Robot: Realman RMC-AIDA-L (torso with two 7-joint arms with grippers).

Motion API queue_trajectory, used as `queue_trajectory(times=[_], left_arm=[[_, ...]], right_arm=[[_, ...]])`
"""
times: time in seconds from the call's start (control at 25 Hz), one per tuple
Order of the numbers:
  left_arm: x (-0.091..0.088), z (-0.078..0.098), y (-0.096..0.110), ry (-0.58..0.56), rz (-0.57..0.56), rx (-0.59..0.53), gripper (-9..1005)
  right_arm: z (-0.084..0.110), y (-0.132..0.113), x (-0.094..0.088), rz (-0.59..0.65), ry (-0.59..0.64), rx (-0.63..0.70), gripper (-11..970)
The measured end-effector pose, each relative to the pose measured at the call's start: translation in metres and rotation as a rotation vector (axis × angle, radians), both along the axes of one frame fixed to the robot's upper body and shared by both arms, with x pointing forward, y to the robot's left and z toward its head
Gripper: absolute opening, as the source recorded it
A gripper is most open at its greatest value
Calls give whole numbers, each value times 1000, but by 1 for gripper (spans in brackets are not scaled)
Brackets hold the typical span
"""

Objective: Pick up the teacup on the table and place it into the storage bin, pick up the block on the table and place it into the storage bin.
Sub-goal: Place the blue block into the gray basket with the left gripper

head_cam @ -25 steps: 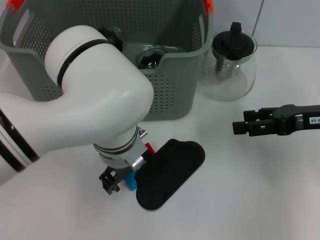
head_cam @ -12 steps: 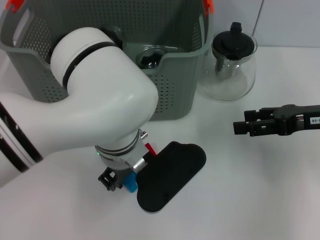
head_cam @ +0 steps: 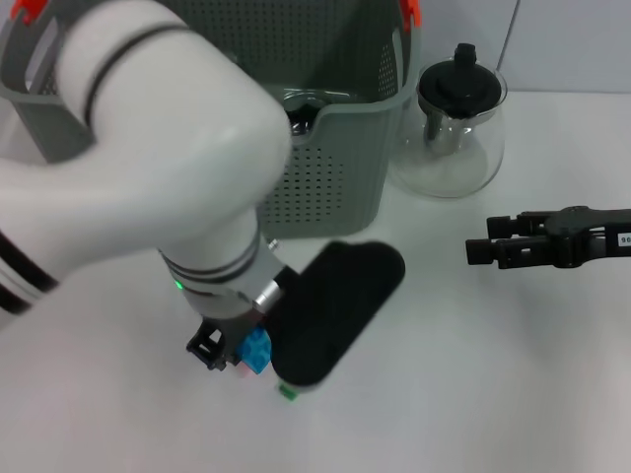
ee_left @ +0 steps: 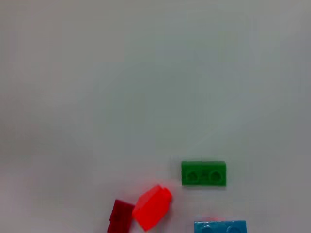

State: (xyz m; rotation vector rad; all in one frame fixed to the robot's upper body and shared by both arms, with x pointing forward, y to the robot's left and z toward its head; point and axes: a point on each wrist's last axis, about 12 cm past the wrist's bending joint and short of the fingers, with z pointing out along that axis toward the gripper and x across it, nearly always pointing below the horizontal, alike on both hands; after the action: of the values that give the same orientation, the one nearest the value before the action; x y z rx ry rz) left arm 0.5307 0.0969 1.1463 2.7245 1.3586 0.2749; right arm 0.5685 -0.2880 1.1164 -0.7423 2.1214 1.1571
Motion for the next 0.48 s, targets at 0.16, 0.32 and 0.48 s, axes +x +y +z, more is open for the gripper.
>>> queue_trajectory(times=[0.16,0.32,0.48], left_arm=[[2,22,14,47,141,-101,424],[15,48,44,165,372,-313,427],[31,76,89,293,622,-664,430]], right_arm=[[-1,-2,-2,0,-7,1,945],[-1,-3,-2,1,-9,0,945],[0,-4,-1,2,-11,-2,945]])
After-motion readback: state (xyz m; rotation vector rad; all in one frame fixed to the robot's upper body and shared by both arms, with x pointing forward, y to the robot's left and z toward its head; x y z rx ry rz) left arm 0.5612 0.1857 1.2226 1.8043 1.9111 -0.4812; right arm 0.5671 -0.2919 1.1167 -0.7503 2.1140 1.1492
